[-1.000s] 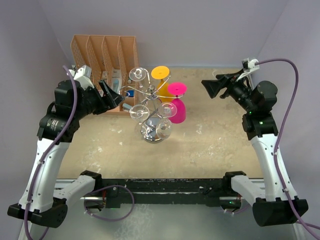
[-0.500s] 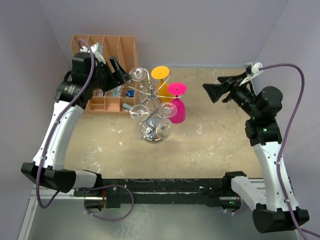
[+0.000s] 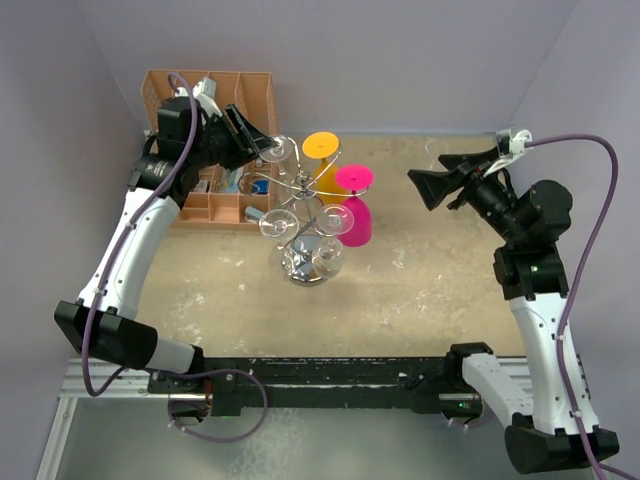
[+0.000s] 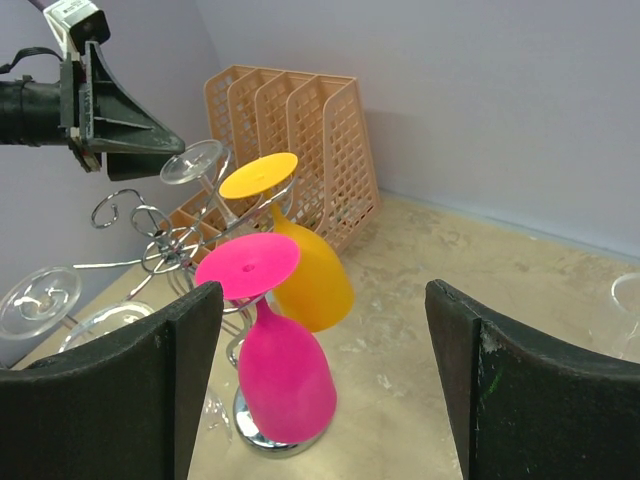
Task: Take the wine glass off the wine glass rack
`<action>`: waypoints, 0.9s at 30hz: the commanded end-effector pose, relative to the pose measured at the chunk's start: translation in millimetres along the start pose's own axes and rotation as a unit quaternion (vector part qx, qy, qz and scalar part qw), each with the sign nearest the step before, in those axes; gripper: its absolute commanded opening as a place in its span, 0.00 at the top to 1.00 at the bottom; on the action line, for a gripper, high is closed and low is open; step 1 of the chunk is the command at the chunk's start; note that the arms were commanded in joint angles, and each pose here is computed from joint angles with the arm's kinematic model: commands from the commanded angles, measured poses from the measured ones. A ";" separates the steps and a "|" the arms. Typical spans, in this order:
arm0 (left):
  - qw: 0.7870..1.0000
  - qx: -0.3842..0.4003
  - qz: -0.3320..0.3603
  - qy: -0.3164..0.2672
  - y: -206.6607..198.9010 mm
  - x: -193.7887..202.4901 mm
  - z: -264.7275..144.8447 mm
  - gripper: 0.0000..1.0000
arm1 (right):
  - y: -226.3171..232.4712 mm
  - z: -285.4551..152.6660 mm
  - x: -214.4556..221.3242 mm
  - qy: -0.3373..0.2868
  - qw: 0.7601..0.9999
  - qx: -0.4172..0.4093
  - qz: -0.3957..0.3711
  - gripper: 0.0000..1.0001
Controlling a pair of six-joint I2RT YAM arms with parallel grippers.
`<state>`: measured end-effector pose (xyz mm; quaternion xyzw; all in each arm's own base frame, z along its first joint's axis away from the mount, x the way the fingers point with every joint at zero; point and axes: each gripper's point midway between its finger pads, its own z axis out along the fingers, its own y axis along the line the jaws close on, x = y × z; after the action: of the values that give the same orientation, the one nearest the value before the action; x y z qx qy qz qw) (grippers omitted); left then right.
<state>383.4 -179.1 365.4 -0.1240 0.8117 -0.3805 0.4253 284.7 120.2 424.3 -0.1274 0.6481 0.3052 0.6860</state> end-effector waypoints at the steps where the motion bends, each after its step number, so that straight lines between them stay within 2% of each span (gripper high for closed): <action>1: 1.000 0.025 -0.012 -0.013 -10.2 -7.5 4.6 0.55 | 6.9 -5.4 -21.8 -0.031 0.999 -0.002 -0.023 0.16; 19: 0.999 0.014 -0.042 -0.025 -3.5 -10.1 -0.7 0.82 | 9.4 -6.2 -28.2 -0.042 0.999 -0.004 -0.023 0.16; 27: 0.997 0.029 -0.055 -0.040 -11.9 -15.2 -9.0 0.90 | 8.7 -7.0 -29.1 -0.044 0.999 0.000 -0.022 0.16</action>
<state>388.3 -177.8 360.9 -0.1723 0.8001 -0.4020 0.4105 282.0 118.8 427.7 -0.1258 0.6442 0.3025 0.6912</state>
